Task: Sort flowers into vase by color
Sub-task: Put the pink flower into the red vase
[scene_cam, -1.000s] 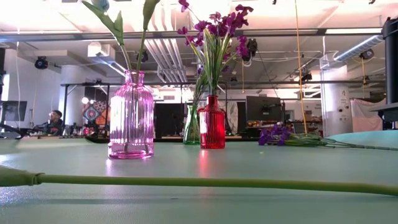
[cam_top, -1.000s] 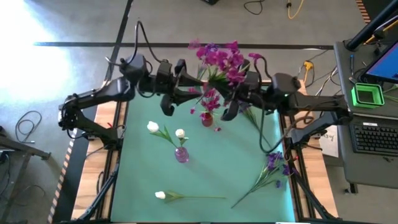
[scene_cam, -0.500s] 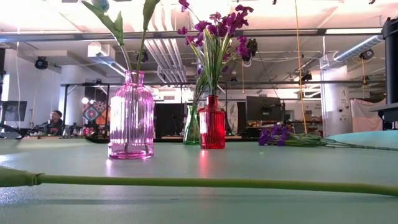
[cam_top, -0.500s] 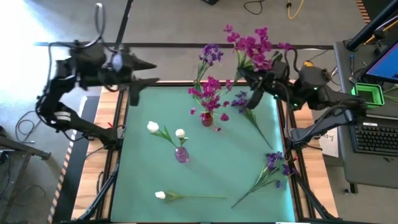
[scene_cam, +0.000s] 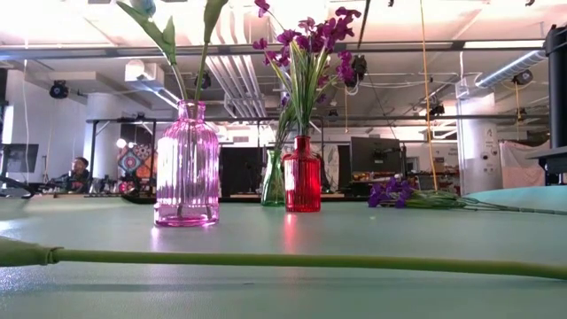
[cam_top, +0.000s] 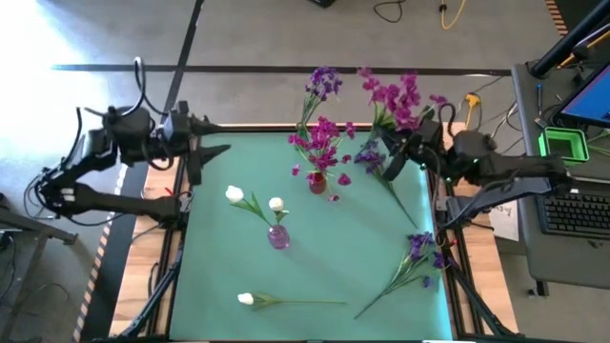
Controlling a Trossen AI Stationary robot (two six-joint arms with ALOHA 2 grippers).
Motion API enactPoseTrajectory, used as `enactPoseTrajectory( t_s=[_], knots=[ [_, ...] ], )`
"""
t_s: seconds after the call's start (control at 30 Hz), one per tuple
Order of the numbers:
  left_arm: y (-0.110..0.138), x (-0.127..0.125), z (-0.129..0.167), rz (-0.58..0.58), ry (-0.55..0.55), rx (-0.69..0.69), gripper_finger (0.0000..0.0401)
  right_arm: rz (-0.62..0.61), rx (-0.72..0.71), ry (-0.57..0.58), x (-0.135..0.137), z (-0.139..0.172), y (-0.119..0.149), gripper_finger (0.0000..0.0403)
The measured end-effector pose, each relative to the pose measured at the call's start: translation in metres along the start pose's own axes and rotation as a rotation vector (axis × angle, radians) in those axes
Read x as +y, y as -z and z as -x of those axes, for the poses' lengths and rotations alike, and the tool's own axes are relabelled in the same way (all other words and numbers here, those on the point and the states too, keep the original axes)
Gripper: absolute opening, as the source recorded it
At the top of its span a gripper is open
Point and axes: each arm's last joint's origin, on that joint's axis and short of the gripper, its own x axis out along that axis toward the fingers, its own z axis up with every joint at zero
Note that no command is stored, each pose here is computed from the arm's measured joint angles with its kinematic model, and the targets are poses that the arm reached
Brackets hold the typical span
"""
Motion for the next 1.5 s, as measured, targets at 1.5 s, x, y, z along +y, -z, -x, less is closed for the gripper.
enactPoseTrajectory(
  t_s=[1.5],
  knots=[
    [0.12,0.027,-0.074,-0.155,-0.104,0.101,0.0207,-0.123,-0.181,-0.062,-0.013,-0.029,0.158,0.0028]
  ],
)
